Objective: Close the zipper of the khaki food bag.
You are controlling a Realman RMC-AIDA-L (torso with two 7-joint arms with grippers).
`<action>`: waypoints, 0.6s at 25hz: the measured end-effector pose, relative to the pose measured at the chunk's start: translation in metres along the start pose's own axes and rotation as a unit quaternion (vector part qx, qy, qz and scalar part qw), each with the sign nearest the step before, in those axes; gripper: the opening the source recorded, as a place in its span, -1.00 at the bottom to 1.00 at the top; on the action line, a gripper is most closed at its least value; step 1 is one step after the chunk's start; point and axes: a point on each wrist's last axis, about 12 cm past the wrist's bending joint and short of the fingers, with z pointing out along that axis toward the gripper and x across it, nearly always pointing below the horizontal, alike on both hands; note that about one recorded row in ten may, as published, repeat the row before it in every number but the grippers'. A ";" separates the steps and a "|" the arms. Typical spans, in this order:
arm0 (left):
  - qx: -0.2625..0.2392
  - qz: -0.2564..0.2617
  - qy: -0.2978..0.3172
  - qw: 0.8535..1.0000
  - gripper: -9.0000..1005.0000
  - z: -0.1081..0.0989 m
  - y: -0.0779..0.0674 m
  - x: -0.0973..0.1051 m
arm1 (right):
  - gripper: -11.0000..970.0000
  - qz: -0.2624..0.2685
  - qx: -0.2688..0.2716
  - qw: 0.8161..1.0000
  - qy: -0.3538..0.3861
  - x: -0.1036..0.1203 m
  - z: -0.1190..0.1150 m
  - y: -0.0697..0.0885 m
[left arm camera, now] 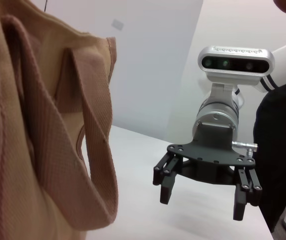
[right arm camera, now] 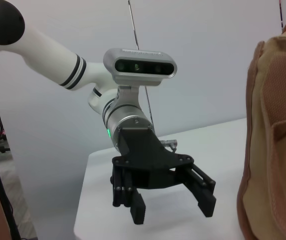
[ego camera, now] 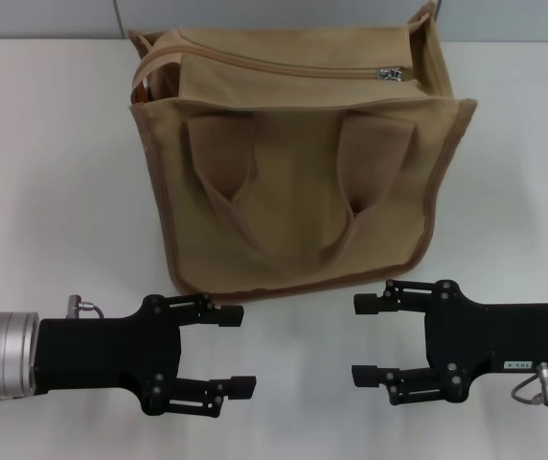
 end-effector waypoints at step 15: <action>0.003 -0.002 0.000 1.000 0.65 0.000 -0.002 0.001 | 0.61 0.002 0.000 1.000 0.001 0.001 0.001 0.000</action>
